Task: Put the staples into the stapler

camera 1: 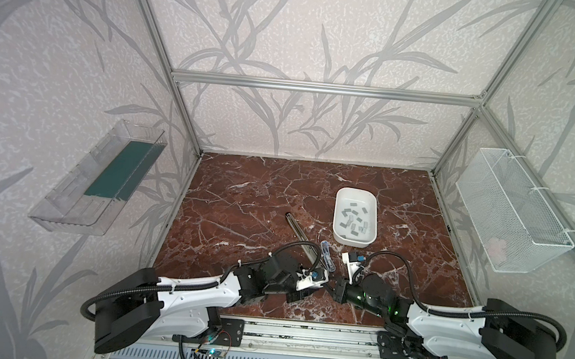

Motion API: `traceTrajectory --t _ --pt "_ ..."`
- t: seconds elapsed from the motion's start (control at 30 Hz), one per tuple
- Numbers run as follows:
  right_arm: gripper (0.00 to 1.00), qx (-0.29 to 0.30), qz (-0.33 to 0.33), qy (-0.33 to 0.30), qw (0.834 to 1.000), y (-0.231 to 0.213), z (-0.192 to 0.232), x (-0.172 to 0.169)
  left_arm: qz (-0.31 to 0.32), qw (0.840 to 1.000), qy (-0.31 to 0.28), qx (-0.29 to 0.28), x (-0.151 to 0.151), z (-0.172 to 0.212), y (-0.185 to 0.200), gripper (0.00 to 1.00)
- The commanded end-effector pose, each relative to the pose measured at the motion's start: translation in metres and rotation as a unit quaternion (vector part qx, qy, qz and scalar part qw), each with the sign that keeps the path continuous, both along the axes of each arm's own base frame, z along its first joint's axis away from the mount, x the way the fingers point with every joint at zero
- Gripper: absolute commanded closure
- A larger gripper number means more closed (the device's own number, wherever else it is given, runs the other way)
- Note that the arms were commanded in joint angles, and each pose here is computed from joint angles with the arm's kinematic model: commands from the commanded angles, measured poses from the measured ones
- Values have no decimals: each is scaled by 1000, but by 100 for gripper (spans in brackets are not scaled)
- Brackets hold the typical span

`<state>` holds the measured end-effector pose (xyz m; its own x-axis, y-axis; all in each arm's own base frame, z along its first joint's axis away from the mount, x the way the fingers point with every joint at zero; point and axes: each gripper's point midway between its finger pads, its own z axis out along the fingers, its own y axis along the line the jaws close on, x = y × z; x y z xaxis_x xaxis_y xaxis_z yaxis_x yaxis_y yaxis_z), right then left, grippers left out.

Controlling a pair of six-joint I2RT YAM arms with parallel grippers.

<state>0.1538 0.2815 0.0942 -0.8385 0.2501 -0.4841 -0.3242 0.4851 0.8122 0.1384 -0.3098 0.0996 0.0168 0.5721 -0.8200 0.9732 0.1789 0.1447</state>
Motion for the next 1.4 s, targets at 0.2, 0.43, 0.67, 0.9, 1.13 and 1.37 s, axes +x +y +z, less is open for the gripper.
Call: traceTrajectory --t 0.2,0.43,0.67,0.9,1.13,1.37 --pt "100 12 1 -10 1000 3 5 2 -12 1000 -13 -8 2 6 -7 93" --pt "100 -10 -27 18 999 -13 -22 14 12 999 -2 -35 7 13 6 100" --pt "100 -8 -32 58 998 -17 -48 19 51 997 -3 -60 8 14 30 100" --pt "100 13 -27 77 997 -7 -63 21 136 988 -19 -63 27 7 53 92" --pt "100 6 -24 93 995 -1 -75 22 243 966 -27 -84 53 11 76 81" --pt "100 -12 -20 77 997 4 -57 26 327 939 -34 -100 75 8 96 71"
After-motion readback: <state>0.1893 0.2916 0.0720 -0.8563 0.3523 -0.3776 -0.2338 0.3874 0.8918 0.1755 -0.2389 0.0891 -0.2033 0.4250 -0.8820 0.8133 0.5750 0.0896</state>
